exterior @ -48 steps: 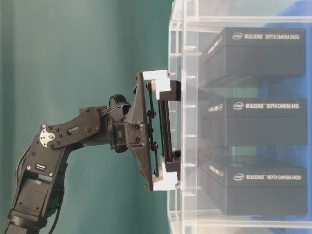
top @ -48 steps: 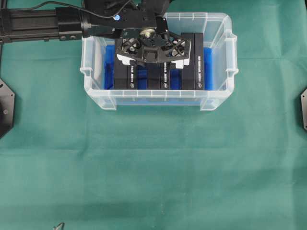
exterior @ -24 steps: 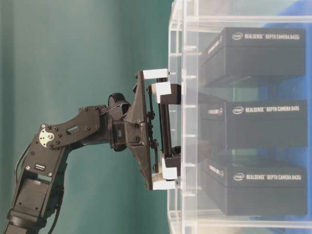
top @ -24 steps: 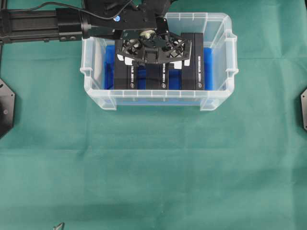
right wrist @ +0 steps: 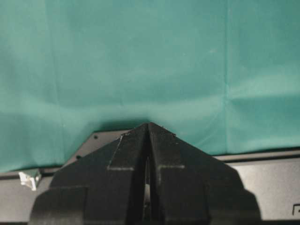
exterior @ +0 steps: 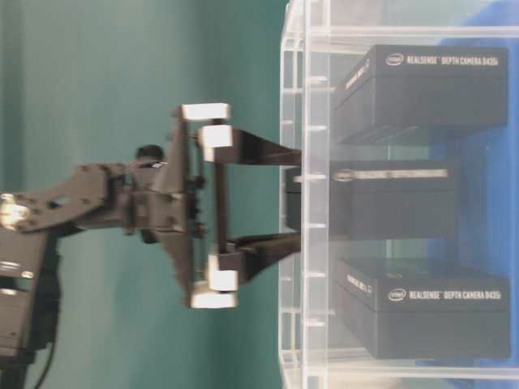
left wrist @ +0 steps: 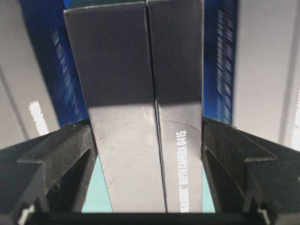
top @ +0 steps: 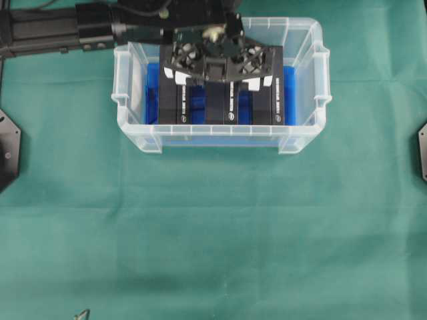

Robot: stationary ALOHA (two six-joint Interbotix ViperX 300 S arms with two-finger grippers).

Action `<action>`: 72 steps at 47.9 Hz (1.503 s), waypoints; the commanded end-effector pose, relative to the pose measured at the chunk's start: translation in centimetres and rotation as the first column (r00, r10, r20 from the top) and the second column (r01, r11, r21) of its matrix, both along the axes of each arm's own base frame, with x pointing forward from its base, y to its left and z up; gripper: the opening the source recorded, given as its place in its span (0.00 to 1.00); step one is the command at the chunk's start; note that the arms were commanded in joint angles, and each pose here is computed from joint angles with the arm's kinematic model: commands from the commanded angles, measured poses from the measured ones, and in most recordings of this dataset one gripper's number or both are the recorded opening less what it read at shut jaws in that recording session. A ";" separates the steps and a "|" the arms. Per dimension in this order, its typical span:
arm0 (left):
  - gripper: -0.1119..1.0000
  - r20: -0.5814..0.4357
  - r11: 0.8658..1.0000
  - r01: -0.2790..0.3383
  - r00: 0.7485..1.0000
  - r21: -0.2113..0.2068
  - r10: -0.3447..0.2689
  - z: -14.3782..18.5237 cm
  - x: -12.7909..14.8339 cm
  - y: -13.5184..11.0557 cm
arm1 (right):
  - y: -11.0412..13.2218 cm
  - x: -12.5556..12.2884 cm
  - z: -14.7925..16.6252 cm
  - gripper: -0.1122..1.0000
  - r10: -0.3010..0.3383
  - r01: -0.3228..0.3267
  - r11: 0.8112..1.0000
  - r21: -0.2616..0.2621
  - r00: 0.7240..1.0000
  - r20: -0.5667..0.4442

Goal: Take the box out of the case with the left arm.
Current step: 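Close the left gripper on the middle black box, then lift the middle black box straight up out of the case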

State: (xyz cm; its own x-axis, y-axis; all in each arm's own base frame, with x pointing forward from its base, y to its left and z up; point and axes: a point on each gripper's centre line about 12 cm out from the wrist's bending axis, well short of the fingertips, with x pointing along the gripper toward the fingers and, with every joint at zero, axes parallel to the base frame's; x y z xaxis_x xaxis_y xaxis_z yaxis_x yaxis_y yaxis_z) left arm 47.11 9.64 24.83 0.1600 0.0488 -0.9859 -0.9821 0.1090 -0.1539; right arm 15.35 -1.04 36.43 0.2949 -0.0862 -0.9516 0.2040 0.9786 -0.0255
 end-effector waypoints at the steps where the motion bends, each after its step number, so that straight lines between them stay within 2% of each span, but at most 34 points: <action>1: 0.66 0.073 1.000 0.011 0.997 0.008 -0.012 4.6 -0.1 -0.5 | 0.0 0.1 0.6 0.10 -0.002 0.002 1.000 -0.001 1.000 0.017; 15: 0.66 0.090 1.000 0.024 0.996 0.016 -0.026 9.5 0.0 -0.4 | 0.0 0.1 0.6 0.10 0.000 0.001 1.000 -0.001 1.000 0.017; 36: 0.66 0.138 1.000 0.012 0.990 0.027 -0.015 17.3 -2.2 -0.7 | 0.0 0.0 0.7 0.10 -0.002 0.002 1.000 -0.001 1.000 0.021; 72: 0.66 0.114 0.999 0.016 0.993 0.028 -0.019 17.6 -2.4 -1.0 | 0.0 0.0 0.7 0.10 -0.002 0.002 1.000 -0.001 1.000 0.022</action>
State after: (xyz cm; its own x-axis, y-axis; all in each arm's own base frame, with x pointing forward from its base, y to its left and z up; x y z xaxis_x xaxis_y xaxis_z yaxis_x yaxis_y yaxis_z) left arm 45.41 8.85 40.77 0.2285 0.0588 -0.9718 -0.9670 0.1295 -0.2196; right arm 15.28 -1.04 36.53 0.2992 -0.0862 -0.9503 0.2041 0.9786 -0.0246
